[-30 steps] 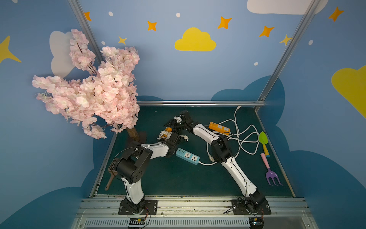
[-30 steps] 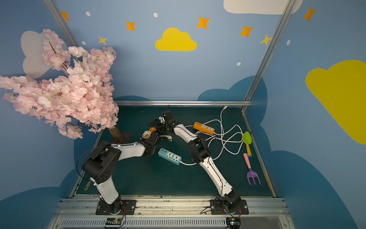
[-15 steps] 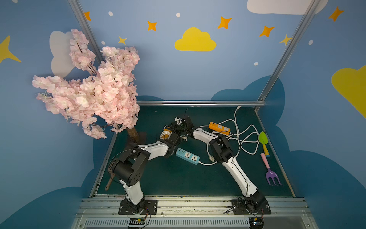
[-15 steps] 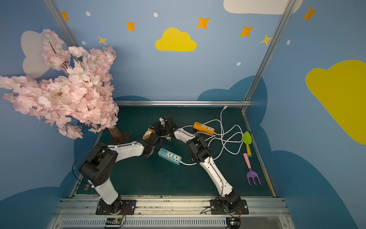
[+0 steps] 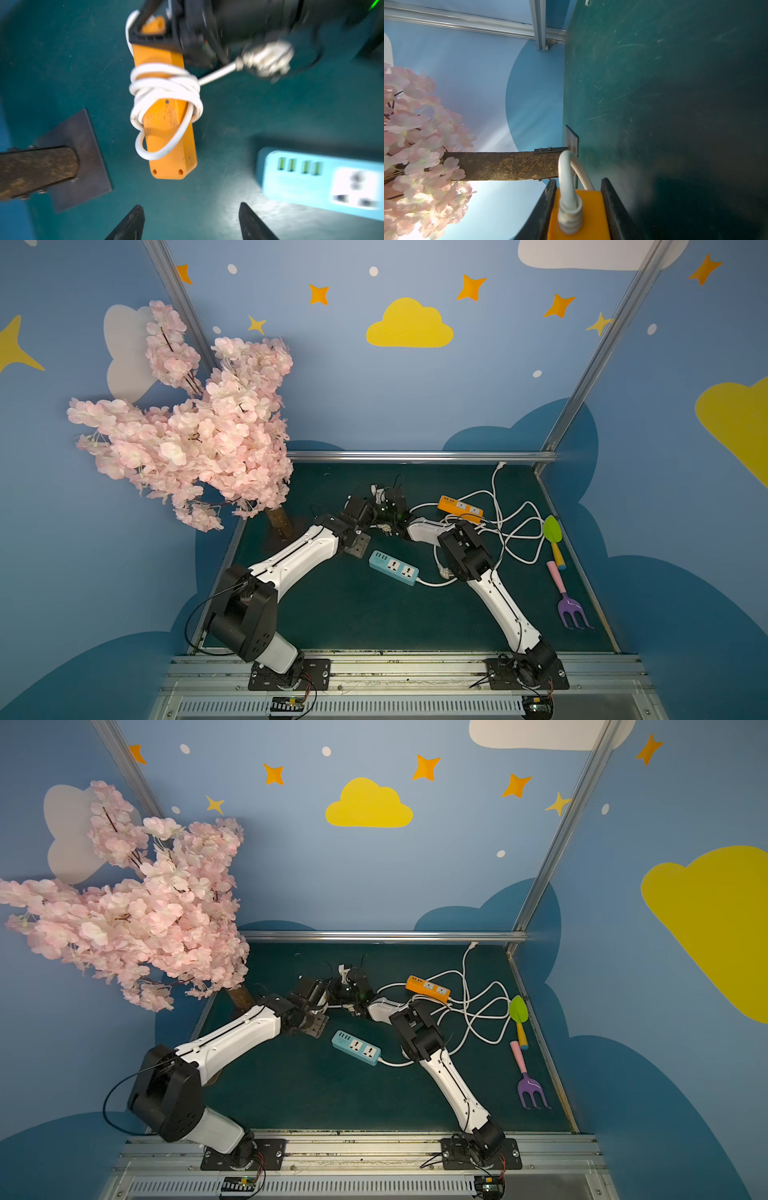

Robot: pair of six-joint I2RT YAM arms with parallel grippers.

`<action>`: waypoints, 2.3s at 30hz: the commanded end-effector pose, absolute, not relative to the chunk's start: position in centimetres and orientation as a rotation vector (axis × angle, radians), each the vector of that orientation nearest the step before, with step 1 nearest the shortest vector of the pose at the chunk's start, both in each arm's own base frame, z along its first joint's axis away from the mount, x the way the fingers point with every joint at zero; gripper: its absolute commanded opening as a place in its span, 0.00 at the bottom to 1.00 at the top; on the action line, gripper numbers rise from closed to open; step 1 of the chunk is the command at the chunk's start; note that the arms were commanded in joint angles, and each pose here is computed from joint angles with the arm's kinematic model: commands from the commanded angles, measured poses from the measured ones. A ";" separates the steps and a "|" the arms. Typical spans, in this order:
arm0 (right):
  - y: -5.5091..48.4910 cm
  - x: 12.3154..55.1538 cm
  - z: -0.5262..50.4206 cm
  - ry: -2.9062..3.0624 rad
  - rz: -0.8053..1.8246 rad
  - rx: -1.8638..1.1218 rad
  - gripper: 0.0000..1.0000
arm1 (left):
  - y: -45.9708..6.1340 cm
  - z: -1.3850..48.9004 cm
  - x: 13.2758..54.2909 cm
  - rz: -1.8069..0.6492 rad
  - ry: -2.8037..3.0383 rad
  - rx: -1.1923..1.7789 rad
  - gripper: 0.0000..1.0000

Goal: Wrap the cord around the power strip
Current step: Adjust the power strip at the center of the board.

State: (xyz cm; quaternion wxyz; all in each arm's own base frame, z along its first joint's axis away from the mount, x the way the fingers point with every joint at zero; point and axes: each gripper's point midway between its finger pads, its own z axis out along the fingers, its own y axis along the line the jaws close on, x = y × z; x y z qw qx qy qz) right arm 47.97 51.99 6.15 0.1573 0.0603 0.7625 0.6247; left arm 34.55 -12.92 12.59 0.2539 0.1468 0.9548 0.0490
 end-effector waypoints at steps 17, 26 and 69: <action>51.4 49.4 6.6 2.112 1.782 0.181 0.28 | -9.5 6.0 36.8 -0.100 2.754 0.036 0.82; 51.6 49.2 6.5 2.112 1.811 0.187 0.30 | -10.2 5.2 39.4 -0.195 2.695 0.022 0.79; 41.0 49.4 18.9 2.053 1.597 0.014 0.83 | -1.0 0.0 30.8 0.360 3.090 0.167 0.24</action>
